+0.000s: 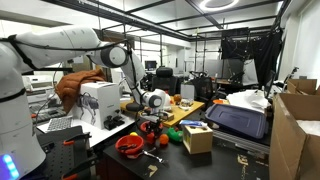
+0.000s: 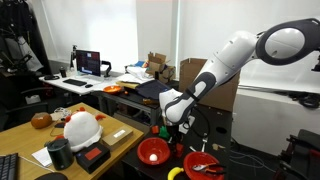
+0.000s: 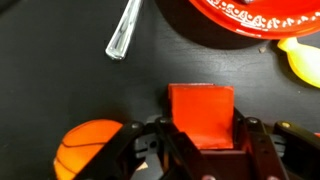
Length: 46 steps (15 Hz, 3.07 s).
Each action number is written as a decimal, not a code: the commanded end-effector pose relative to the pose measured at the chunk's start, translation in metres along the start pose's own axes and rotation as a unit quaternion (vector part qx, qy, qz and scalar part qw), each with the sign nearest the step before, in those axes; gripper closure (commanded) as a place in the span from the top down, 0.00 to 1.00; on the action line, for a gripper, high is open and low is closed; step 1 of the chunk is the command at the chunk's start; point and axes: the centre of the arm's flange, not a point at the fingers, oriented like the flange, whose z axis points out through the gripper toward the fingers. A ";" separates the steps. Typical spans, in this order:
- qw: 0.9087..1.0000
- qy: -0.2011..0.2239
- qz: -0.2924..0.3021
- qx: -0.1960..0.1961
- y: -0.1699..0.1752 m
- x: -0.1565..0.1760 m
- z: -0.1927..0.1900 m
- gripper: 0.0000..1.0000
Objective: Put the orange block inside the bowl
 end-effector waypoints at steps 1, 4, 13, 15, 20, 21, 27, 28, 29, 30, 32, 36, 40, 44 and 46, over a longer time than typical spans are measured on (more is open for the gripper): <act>0.999 -0.006 0.026 -0.023 -0.007 0.000 -0.028 0.26; 0.998 -0.015 0.039 -0.043 -0.013 0.002 -0.048 0.26; 0.995 -0.060 0.041 -0.064 -0.032 0.001 -0.092 0.26; 0.995 -0.060 0.041 -0.061 -0.034 0.003 -0.099 0.26; 0.998 -0.042 0.037 -0.035 -0.041 0.012 -0.103 0.26; 0.998 -0.037 0.035 -0.025 -0.044 0.015 -0.101 0.26; 0.999 -0.003 0.032 0.029 -0.066 0.028 -0.092 0.26; 0.999 0.007 0.034 0.036 -0.070 0.031 -0.088 0.26; 0.998 0.016 0.036 0.038 -0.073 0.033 -0.085 0.26; 0.998 0.028 0.037 0.042 -0.076 0.036 -0.082 0.26; 0.997 0.049 0.038 0.043 -0.079 0.040 -0.074 0.26; 0.995 0.081 0.042 0.034 -0.079 0.045 -0.061 0.26; 0.993 0.108 0.044 0.015 -0.078 0.048 -0.054 0.26; 0.991 0.130 0.044 0.001 -0.077 0.051 -0.057 0.26; 0.990 0.133 0.040 -0.005 -0.077 0.052 -0.057 0.26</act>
